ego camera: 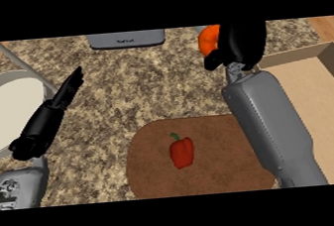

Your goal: Pick the squash from the cutting board and place it in the cardboard box

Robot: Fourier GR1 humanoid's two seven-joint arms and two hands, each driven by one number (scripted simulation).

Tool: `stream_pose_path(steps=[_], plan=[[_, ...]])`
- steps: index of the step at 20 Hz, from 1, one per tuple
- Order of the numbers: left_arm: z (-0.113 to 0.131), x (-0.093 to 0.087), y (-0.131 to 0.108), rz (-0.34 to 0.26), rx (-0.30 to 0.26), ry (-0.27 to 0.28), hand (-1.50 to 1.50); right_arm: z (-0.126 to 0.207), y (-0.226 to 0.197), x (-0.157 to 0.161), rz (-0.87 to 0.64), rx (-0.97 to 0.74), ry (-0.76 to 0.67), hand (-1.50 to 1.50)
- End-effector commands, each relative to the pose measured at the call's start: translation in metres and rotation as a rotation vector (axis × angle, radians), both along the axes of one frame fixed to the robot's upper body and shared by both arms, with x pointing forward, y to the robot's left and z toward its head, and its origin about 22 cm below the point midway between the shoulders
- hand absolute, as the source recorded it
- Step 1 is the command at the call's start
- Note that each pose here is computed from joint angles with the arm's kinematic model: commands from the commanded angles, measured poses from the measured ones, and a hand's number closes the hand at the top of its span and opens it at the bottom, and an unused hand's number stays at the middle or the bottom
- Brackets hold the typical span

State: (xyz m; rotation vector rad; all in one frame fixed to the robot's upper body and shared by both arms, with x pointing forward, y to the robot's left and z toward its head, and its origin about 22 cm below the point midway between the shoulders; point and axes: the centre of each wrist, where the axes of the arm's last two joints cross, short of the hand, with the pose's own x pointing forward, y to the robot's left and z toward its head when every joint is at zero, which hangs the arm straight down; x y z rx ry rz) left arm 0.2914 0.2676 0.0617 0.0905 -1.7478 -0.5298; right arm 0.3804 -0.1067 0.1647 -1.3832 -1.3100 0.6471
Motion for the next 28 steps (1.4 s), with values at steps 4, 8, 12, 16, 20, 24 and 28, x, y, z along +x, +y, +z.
stream_pose_path(steps=[4,8,12,16,20,24,28], plan=[[0.000,0.002,-0.001,0.004,0.012,-0.011,0.00,0.049,-0.053,0.018,-0.292,0.116,-0.149,1.50],[-0.003,0.001,0.013,0.011,0.000,0.012,0.00,0.047,-0.107,0.010,-0.355,0.137,-0.186,1.50],[0.001,0.003,0.003,0.032,0.013,-0.005,0.00,0.039,-0.158,-0.007,-0.396,0.100,-0.156,1.50],[-0.007,0.000,0.006,0.002,-0.004,-0.001,0.00,0.043,-0.201,0.003,-0.423,0.087,0.027,1.50],[-0.006,-0.005,0.005,0.001,-0.020,-0.004,0.00,0.007,-0.239,0.001,-0.431,0.181,0.285,1.50],[0.018,0.004,0.007,0.006,0.000,0.003,0.00,-0.009,-0.269,-0.022,-0.414,0.215,0.366,1.50],[0.011,-0.009,-0.004,0.020,-0.001,-0.018,0.00,-0.013,-0.298,-0.034,-0.402,0.213,0.521,1.50]])
